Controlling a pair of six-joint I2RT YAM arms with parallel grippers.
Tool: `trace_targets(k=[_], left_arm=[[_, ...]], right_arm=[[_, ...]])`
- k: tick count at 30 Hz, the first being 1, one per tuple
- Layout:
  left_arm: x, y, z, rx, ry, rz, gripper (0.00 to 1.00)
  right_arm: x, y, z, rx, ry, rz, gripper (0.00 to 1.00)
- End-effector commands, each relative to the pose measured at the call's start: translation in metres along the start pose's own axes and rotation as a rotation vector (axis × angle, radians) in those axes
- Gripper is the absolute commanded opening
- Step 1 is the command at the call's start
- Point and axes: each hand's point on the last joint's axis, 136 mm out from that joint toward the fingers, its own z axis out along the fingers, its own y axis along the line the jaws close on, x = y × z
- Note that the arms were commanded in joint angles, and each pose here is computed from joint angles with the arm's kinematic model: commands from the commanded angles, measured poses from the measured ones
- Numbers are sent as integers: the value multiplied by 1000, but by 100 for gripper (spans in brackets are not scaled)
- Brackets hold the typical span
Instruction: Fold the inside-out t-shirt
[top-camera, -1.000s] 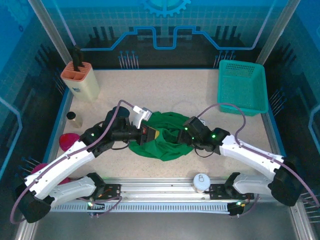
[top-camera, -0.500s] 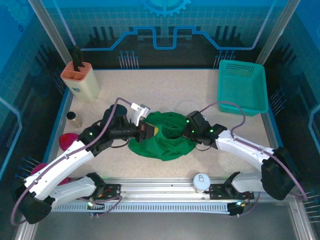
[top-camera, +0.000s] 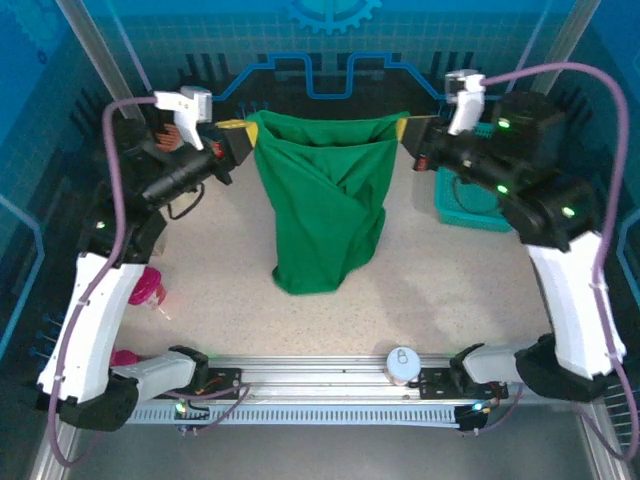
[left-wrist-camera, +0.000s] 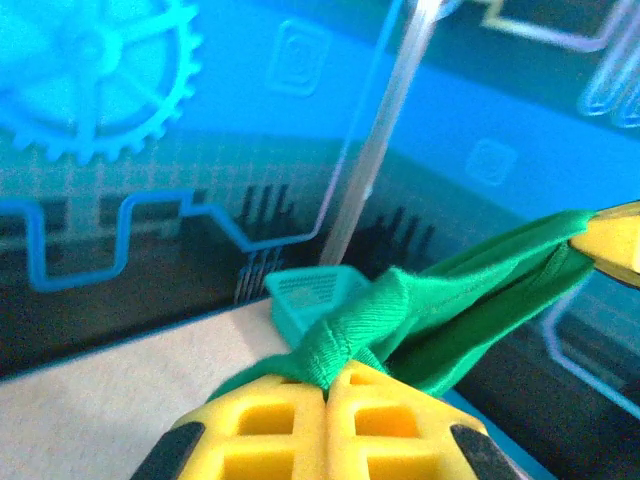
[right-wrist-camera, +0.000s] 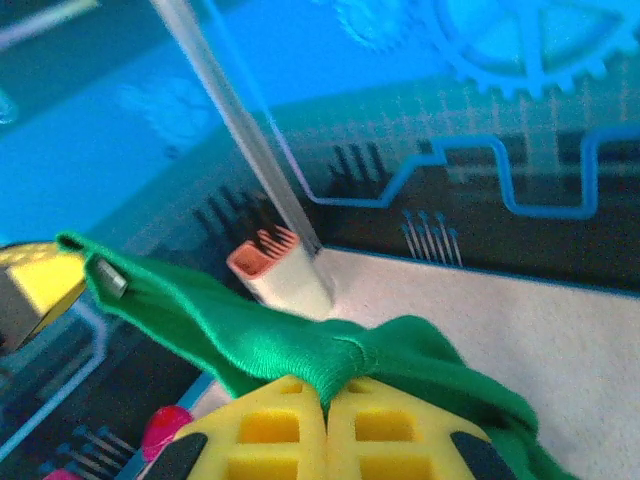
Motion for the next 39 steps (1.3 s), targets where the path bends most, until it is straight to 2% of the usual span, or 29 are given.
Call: trace_targets(k=[1,4,6,8,10,13,17,20,22,23,25,27,28,30,32,34,35,37,38,39], left_arm=[[-17,-60,-42,192,-11,92,0],[-28,-90,-68,286,-58,134,0],[-38,-102,-80,311,-94,161,0],[-47,-110,-85,333,-120,192,0],[-51,-104,-78,309,-129,211,0],[-49,-70,-49,190,-92,195,0],[-42,-19,-15,34,-47,151,0],[-50,12,-2,-32,-75,81,0],[-54,38,10,-64,-89,56,0],[-54,53,16,-84,-85,25,0],[-53,88,27,-120,-60,-69,0],[-58,95,27,-144,-50,-81,0],[-62,88,25,-130,-60,-51,0],[-77,65,13,-77,-118,33,0],[-90,36,-4,-14,-171,133,0],[-97,2,-24,60,-213,223,0],[-100,-18,-36,112,-233,269,0],[-100,-51,-56,204,-264,340,0],[-101,-63,-66,229,-286,359,0],[-101,-74,-76,248,-306,371,0]], right_arm=[[9,23,-47,-82,31,-60,0],[-7,41,-85,-137,-70,-75,0],[-14,48,-96,-156,-110,-68,0],[-19,45,-96,-142,-130,-55,0],[-25,31,-87,-67,-145,-44,0],[-30,8,-61,43,-139,-57,0],[-28,-14,-4,69,-75,-38,0],[-12,-2,54,-98,45,-27,0],[-8,-1,88,-192,83,47,0],[-8,-11,101,-165,80,79,0],[-13,-61,119,97,48,108,0],[-18,-91,123,259,35,75,0],[-21,-90,125,244,36,58,0],[-26,-45,129,-40,46,23,0],[-33,-4,117,-274,8,23,0],[-39,38,82,-502,-76,-57,0],[-43,63,52,-650,-162,-131,0],[-56,74,7,-698,-366,-125,0],[-61,74,-10,-671,-426,-121,0],[-61,73,-20,-625,-433,-128,0]])
